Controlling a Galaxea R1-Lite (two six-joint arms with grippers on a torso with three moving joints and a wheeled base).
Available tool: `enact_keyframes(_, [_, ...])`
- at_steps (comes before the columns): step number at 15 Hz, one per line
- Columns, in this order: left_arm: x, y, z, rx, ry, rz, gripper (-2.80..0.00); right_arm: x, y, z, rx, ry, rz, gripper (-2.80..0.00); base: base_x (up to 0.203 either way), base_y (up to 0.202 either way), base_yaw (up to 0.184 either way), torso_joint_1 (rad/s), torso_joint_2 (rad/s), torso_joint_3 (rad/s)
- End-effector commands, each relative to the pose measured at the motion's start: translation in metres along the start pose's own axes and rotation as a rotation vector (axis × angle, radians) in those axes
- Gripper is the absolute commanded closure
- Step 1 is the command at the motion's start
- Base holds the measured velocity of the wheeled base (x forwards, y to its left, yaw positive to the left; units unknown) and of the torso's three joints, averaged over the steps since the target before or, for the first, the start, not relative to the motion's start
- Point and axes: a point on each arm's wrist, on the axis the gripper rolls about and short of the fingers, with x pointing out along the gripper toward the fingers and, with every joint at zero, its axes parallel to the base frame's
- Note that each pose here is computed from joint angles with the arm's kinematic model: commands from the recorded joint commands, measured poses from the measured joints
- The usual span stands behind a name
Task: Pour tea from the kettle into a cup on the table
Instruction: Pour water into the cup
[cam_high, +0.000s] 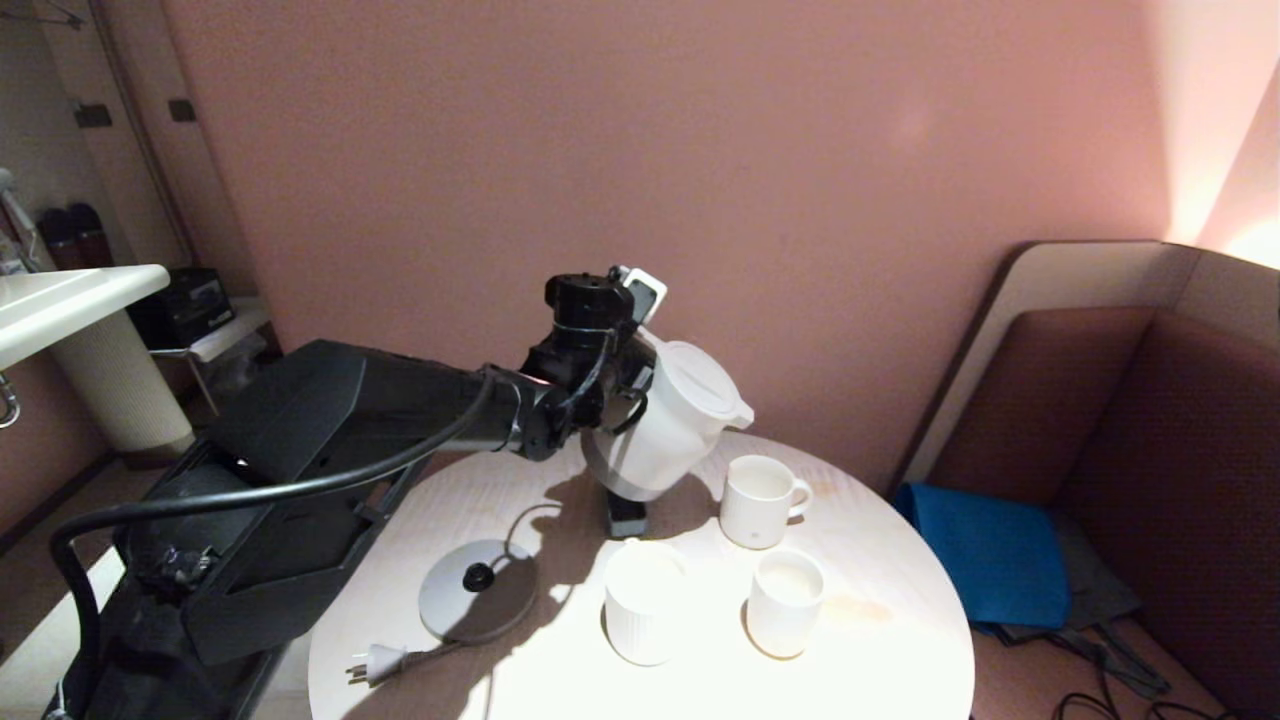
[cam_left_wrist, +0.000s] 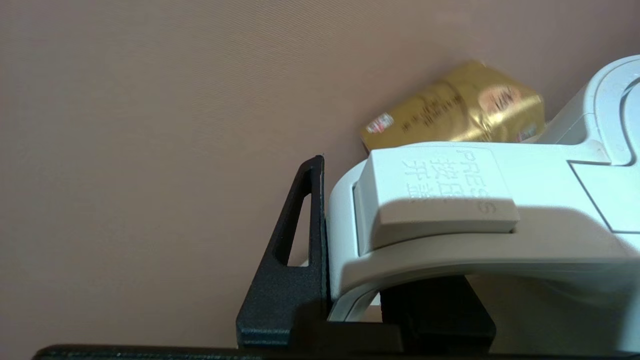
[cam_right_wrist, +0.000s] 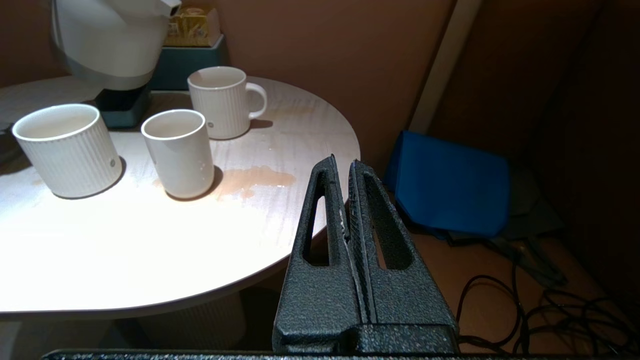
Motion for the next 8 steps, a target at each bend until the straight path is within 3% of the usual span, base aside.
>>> enact_keyframes(1, [-0.0006,-0.0028,0.0053,0.018,0.002,-0.008,0.00,0.0001,0.0000,0.0000,0.000,0.002,0.000,0.00,0.000,0.000,0.000,0.000,0.00,0.000])
enact_keyframes(8, [-0.0015,-0.0052,0.0046,0.081,0.032,-0.028,0.00,0.0001,0.0000,0.0000,0.000,0.002,0.000,0.00,0.000,0.000,0.000,0.000,0.00,0.000])
